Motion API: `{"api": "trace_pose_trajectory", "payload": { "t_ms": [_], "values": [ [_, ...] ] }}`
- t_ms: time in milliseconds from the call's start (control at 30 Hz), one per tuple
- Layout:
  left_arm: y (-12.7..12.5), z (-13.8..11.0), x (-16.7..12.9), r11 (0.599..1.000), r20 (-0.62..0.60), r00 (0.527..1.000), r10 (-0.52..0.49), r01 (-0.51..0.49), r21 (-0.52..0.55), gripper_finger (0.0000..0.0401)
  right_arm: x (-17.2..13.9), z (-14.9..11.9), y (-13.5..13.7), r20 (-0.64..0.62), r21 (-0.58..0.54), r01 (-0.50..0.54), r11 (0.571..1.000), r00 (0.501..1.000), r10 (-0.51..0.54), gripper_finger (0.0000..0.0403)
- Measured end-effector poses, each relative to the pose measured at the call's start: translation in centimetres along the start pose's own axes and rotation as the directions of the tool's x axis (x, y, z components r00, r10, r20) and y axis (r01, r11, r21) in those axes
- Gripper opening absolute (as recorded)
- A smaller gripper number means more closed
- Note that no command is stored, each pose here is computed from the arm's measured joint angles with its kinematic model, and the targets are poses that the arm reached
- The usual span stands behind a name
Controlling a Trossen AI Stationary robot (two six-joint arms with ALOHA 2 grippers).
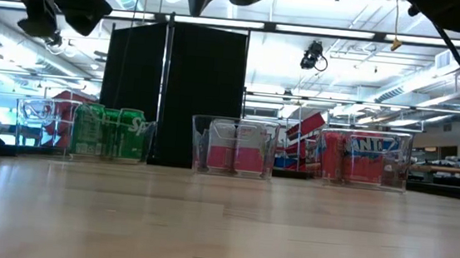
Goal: Sort soda cans
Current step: Put the green soda can into the left transparent bin
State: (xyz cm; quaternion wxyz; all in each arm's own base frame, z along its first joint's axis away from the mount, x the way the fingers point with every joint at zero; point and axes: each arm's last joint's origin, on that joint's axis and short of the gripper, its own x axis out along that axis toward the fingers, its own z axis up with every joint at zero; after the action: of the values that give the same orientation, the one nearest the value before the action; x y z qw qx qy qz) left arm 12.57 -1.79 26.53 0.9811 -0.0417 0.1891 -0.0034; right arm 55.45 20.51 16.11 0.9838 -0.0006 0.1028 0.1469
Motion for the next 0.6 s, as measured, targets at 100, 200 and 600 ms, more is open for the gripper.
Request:
{"api": "trace_pose_trajectory", "payload": {
  "t_ms": [100, 200, 600],
  "values": [
    [0.0, 0.0, 0.0, 1.000, 0.000, 1.000, 0.000, 0.000, -0.019, 0.0003, 0.0, 0.1, -0.1, 0.009, 0.039, 0.003, 0.999, 1.000, -0.004, 0.0160],
    [0.0, 0.0, 0.0, 0.999, 0.000, 1.000, 0.000, 0.000, -0.032, 0.0003, 0.1, 0.0, -0.6, 0.004, 0.095, 0.015, 0.995, 1.000, -0.016, 0.0216],
    [-0.8, 1.0, 0.7, 0.987, -0.041, 0.989, -0.141, 0.137, -0.089, 0.0003, -2.3, 2.5, 0.7, -0.198, -0.105, 0.070, 0.992, 0.976, -0.090, 0.0166]
  ]
}}
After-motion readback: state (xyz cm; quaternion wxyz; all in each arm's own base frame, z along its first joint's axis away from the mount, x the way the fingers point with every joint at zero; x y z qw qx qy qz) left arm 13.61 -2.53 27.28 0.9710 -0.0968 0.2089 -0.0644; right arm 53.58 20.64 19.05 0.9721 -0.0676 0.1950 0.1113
